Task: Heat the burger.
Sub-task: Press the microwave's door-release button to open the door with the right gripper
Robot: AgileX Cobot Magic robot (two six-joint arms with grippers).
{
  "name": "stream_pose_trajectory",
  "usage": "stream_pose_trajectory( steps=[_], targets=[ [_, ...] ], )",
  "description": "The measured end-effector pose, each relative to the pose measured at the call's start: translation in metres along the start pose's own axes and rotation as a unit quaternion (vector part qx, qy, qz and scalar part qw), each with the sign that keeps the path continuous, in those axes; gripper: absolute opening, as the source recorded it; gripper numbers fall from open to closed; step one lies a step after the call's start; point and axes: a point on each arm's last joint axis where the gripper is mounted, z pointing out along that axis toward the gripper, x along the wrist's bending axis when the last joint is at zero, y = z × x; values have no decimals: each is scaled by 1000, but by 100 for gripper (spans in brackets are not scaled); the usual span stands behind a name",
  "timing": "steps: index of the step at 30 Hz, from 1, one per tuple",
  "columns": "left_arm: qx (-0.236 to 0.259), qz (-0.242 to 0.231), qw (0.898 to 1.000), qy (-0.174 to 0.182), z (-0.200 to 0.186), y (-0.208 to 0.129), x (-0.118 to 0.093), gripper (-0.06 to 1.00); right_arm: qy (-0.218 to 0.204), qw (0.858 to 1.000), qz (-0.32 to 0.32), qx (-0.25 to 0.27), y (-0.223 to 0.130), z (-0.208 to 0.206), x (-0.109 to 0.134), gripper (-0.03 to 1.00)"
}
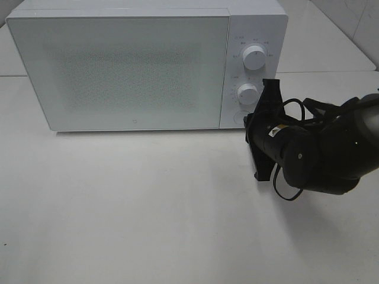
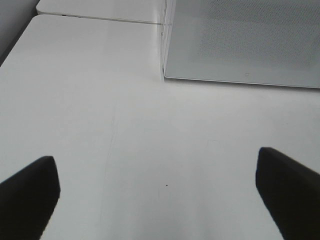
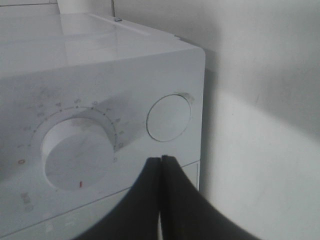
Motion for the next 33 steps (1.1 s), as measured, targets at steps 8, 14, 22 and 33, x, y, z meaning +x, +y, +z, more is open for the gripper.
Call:
stream_pose_trajectory(
  steps=[8, 14, 22, 33],
  targets=[
    [0, 0, 1000, 0, 0, 0, 0, 99, -2, 1000, 1, 3, 0, 18, 0, 2],
    [0, 0, 1000, 0, 0, 0, 0, 99, -10, 1000, 3, 1, -2, 30, -3, 2],
    [0, 0, 1000, 0, 0, 0, 0, 99, -15, 1000, 6, 1, -6, 43, -6, 2],
    [0, 0, 1000, 0, 0, 0, 0, 99, -17, 1000, 16, -19, 7, 51, -4, 2]
  ],
)
